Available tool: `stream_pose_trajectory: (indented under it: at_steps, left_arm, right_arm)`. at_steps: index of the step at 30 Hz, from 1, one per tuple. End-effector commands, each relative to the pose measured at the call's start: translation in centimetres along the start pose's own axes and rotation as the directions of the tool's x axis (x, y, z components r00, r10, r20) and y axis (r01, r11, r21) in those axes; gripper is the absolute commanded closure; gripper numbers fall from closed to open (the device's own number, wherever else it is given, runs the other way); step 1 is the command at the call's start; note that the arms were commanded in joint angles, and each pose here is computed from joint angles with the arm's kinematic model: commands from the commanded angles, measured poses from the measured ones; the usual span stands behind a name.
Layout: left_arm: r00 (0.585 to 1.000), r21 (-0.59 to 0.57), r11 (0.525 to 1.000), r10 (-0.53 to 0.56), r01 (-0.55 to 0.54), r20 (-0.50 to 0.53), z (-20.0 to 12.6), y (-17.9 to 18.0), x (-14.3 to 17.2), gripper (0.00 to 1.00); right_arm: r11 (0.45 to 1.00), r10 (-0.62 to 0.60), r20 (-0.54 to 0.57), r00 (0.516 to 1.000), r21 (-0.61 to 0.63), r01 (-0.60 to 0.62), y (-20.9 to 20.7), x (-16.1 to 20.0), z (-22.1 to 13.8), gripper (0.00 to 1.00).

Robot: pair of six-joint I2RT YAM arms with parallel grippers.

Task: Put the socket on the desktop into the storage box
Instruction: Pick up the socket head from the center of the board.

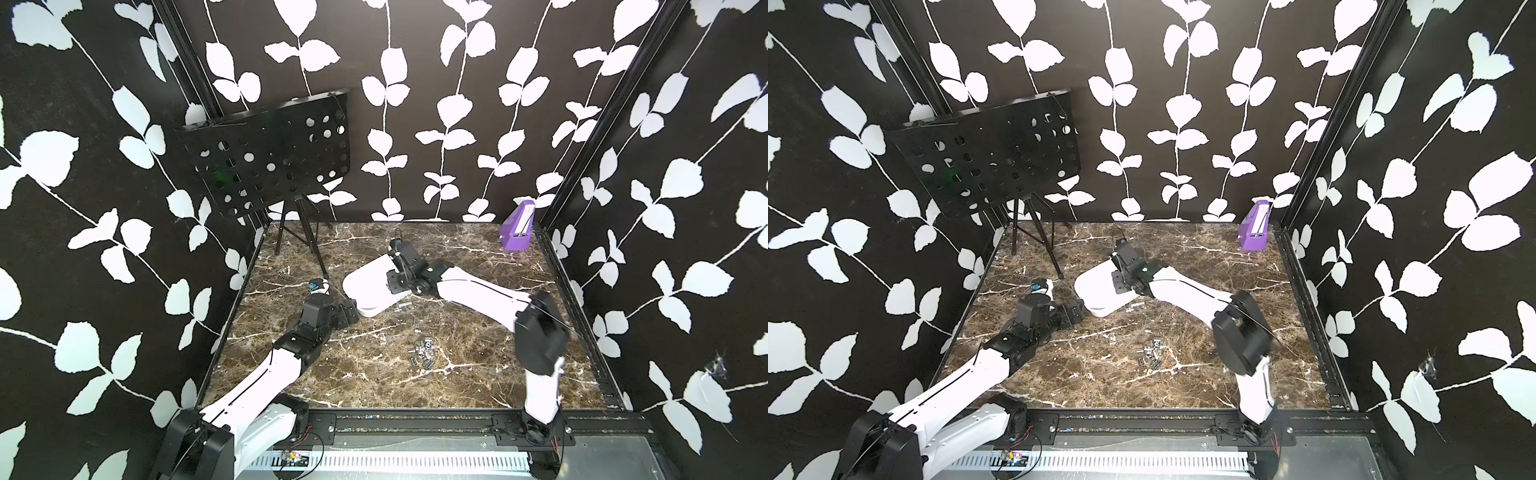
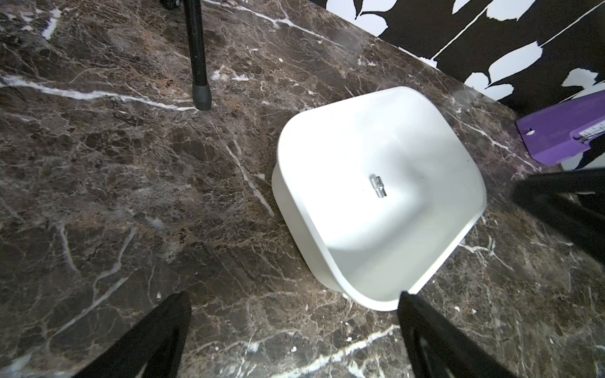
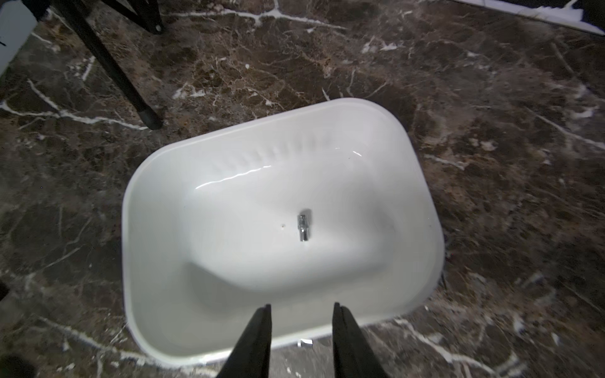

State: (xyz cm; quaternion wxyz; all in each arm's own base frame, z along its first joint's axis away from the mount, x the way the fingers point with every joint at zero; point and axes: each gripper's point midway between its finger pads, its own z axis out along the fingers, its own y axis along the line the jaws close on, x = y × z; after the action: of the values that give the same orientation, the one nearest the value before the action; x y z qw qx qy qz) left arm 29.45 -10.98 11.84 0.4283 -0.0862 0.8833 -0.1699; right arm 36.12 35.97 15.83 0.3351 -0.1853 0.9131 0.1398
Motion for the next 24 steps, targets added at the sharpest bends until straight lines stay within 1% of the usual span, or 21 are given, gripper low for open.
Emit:
stream_pose_trajectory:
  at_steps: [1, 2, 5, 7, 9, 11, 14, 17, 20, 24]
  left_arm:
    - [1.000, 0.012, 1.000, -0.005, 0.005, 0.011, -0.4, -0.6, -0.8, 0.01]
    - [1.000, 0.014, 1.000, -0.005, 0.004, 0.009, -0.4, -0.6, -0.8, 0.01]
    - [1.000, 0.022, 1.000, -0.008, 0.008, 0.005, -0.4, -0.7, -0.7, 0.01]
    - [1.000, 0.024, 1.000, -0.008, 0.008, 0.002, -0.4, -0.8, -0.7, 0.01]
    - [1.000, 0.020, 1.000, -0.008, 0.008, 0.000, -0.4, -0.8, -0.7, 0.01]
    - [1.000, 0.015, 1.000, -0.006, 0.006, -0.002, -0.3, -0.7, -0.6, 0.01]
    - [1.000, 0.017, 1.000, -0.006, 0.006, -0.004, -0.4, -0.8, -0.6, 0.01]
    - [1.000, 0.018, 1.000, -0.007, 0.007, -0.002, -0.4, -0.8, -0.7, 0.01]
    - [1.000, 0.017, 1.000, -0.007, 0.007, -0.003, -0.4, -0.8, -0.7, 0.01]
    - [1.000, 0.021, 1.000, -0.010, 0.010, -0.005, -0.4, -0.8, -0.7, 0.01]
  right_arm:
    - [1.000, 0.009, 0.099, 0.995, 0.016, -0.011, 0.0, 1.3, -2.4, 0.62]
    - [0.999, 0.002, 0.090, 0.996, 0.035, -0.005, -0.5, 2.9, -2.7, 0.61]
    - [0.998, 0.002, 0.113, 0.994, 0.062, -0.009, -0.8, 5.4, -3.6, 0.55]
    - [0.997, 0.009, 0.109, 0.994, 0.077, -0.017, -0.8, 7.4, -3.0, 0.54]
    - [0.997, 0.012, 0.113, 0.993, 0.078, -0.021, -0.5, 8.6, -2.8, 0.52]
    - [0.997, 0.014, 0.107, 0.994, 0.073, -0.022, 0.0, 9.4, -2.0, 0.50]
    - [0.996, 0.024, 0.082, 0.996, 0.079, -0.030, 0.6, 10.5, -0.1, 0.50]
    - [0.997, 0.046, 0.081, 0.996, 0.056, -0.050, 1.4, 11.2, 1.9, 0.50]
    - [0.996, 0.056, 0.076, 0.996, 0.060, -0.060, 1.7, 11.5, 3.3, 0.50]
    - [0.993, 0.059, 0.081, 0.995, 0.094, -0.066, 1.3, 11.5, 4.2, 0.49]
